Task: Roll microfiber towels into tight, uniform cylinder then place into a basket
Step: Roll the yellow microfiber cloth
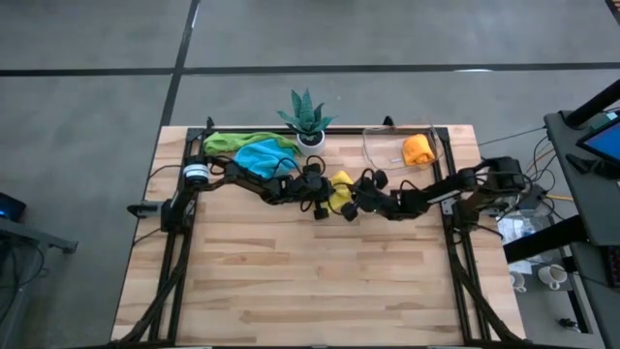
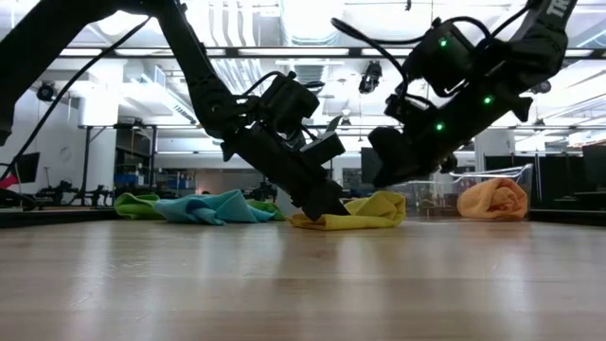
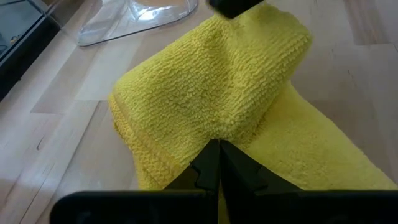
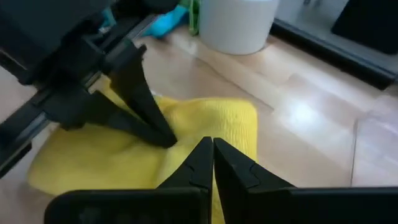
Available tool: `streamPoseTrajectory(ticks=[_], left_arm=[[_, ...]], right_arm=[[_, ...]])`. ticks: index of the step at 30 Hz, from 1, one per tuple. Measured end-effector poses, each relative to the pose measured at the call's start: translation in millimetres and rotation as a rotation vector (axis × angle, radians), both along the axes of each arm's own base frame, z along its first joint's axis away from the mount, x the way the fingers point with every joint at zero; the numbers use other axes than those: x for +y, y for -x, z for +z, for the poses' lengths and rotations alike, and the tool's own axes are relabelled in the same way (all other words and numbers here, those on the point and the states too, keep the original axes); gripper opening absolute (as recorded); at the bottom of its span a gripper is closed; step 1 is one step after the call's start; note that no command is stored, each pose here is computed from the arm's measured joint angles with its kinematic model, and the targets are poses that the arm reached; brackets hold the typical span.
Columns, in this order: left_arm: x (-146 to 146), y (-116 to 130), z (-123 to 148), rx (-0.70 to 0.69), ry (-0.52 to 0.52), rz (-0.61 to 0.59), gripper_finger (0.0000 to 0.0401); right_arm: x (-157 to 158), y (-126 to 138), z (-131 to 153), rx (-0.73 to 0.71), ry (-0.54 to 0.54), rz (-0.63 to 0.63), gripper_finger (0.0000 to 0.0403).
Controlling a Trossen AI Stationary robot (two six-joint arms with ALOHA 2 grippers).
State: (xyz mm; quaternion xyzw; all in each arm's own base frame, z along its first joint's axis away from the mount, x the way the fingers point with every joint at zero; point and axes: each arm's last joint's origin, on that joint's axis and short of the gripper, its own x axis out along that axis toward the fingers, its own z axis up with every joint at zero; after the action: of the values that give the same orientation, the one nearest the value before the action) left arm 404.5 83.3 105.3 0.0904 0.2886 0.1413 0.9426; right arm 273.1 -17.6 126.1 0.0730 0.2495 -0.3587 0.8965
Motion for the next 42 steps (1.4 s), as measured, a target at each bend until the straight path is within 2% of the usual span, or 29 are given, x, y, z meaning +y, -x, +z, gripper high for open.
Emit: streamPoseTrajectory(ticks=[6, 17, 29, 35, 42], left_arm=[[0.0, -0.1, 0.1, 0.005, -0.013, -0.008, 0.0000], [0.0, 0.2, 3.3, 0.003, -0.014, -0.009, 0.0000], [-3.4, 4.0, 21.2, 0.016, -0.040, -0.029, 0.0000], [-17.7, 1.6, 37.0, -0.051, -0.021, -0.100, 0.0000], [-17.4, -9.6, 15.5, -0.123, 0.014, -0.117, 0.0000]], right_arm=[[2.8, -2.6, -5.7, 0.002, -0.075, 0.079, 0.0008], [6.2, -2.3, -27.5, 0.024, -0.140, 0.035, 0.0008], [6.0, -8.0, -41.1, -0.006, -0.139, 0.023, 0.0008], [6.1, -8.0, -40.0, -0.010, -0.142, 0.027, 0.0008], [6.2, -8.2, -39.4, -0.017, -0.146, 0.027, 0.0008]])
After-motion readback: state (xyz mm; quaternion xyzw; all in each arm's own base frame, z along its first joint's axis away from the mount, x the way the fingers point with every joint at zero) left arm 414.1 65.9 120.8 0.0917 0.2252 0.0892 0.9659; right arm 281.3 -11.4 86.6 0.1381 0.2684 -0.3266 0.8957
